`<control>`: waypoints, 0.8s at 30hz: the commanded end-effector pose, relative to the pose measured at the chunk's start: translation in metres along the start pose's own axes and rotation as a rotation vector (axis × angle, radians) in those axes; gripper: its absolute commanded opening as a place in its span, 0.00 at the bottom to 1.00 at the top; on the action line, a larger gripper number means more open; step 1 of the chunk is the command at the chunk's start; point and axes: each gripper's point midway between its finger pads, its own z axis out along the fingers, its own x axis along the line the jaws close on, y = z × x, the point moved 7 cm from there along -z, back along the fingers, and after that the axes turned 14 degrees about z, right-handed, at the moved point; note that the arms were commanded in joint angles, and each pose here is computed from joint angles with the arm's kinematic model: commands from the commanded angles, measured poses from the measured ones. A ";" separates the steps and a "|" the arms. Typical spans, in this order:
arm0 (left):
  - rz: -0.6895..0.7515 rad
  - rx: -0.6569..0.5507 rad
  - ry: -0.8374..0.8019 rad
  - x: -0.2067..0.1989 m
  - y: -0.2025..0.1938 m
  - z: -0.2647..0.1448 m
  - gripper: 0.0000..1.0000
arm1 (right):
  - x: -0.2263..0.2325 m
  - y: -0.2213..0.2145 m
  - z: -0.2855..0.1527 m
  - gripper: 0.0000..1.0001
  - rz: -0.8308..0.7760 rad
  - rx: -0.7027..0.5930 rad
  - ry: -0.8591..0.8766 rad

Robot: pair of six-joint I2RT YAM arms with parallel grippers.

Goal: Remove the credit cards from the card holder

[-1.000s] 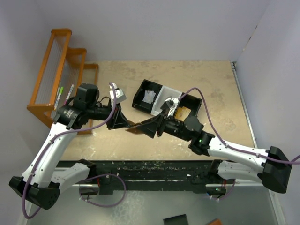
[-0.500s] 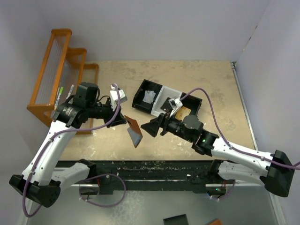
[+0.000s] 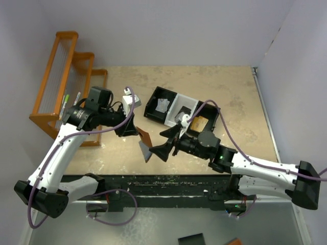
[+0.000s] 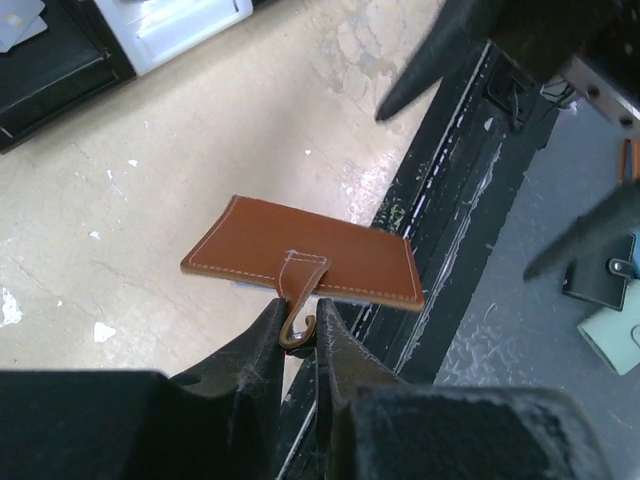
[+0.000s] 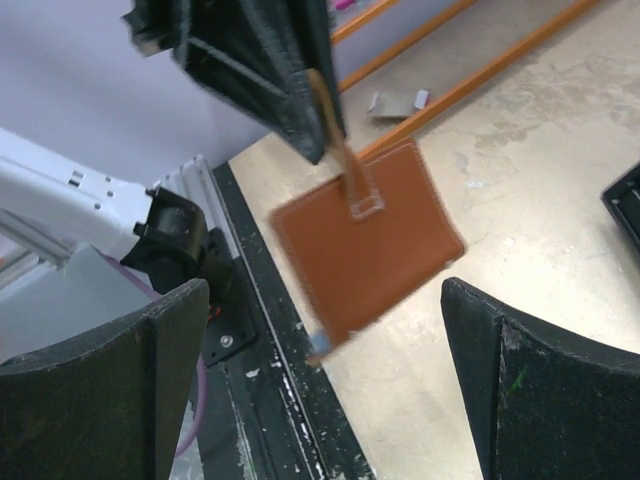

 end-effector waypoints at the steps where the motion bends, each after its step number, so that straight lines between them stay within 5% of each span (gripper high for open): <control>1: 0.003 -0.045 0.068 0.002 0.018 -0.010 0.00 | 0.023 0.014 0.018 0.99 -0.163 -0.046 -0.044; 10: 0.022 -0.062 0.026 -0.006 0.021 -0.015 0.00 | 0.023 0.009 0.041 0.90 -0.288 -0.033 -0.239; 24: 0.086 -0.102 -0.128 -0.028 0.025 -0.024 0.00 | 0.003 0.021 0.021 0.89 -0.466 0.042 -0.034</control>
